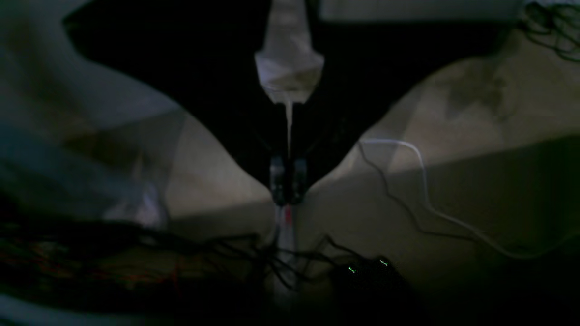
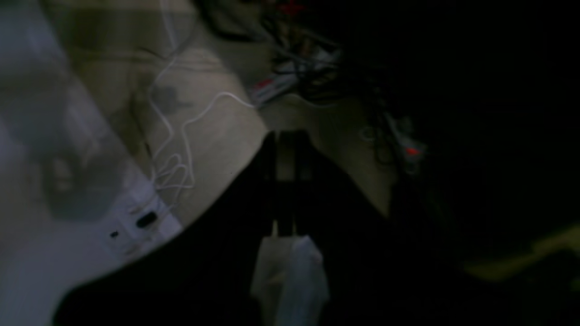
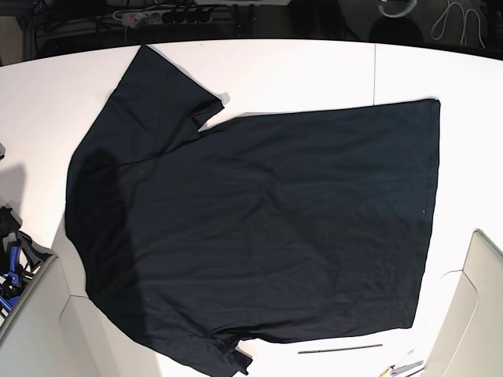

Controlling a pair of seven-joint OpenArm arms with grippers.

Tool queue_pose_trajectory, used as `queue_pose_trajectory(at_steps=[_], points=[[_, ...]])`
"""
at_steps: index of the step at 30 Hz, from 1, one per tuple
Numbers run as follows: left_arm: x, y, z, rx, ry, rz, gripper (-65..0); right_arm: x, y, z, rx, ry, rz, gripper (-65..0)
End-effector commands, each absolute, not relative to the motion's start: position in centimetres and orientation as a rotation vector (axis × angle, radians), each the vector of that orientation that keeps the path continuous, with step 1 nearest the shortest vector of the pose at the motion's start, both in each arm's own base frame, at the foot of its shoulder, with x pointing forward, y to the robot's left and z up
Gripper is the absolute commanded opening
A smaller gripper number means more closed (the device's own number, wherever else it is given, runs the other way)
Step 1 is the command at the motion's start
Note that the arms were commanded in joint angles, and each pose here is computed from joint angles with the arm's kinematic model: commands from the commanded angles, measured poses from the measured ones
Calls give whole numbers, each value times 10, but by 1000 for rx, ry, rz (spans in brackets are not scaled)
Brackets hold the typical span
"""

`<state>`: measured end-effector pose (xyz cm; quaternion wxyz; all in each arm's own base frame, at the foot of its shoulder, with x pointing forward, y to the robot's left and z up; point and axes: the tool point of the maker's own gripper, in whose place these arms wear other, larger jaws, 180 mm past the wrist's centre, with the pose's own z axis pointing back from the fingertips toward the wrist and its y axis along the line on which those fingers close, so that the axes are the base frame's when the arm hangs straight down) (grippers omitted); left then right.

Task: Fold the T-shirt properly

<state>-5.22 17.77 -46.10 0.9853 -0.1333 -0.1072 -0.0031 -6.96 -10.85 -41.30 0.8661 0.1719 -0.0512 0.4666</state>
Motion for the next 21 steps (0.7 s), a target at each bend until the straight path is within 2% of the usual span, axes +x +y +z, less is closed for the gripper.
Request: queue_pose_trajectory(at_steps=[1,8,14,15,18,19,21], points=[[-50,180,-448,-267,-229,-16,-637,-60,-102,-401,377,-147,961,-650],[11,219,-385,-118,-423,-1,-637,31,-110,-354,236,-424,888,-650],[44,232,-350,-46,-524,-54,-627,88,-154,-338,23,-541,790,-650],[48,233,-347,-40,-539,-58,-605,97,-161,-336,-14,-555,769,-650],[61,234,-343,-37,-576,-69,-471,121,-187,-329,-131,-580,671,-650],[65,232,-342,-44,-589,-78,-428,128,-196,-327,-169,-584,629,-617],[75,229,-340,-57,-618,-98,-377,138,-210,-324,-224,-583,569,-502]])
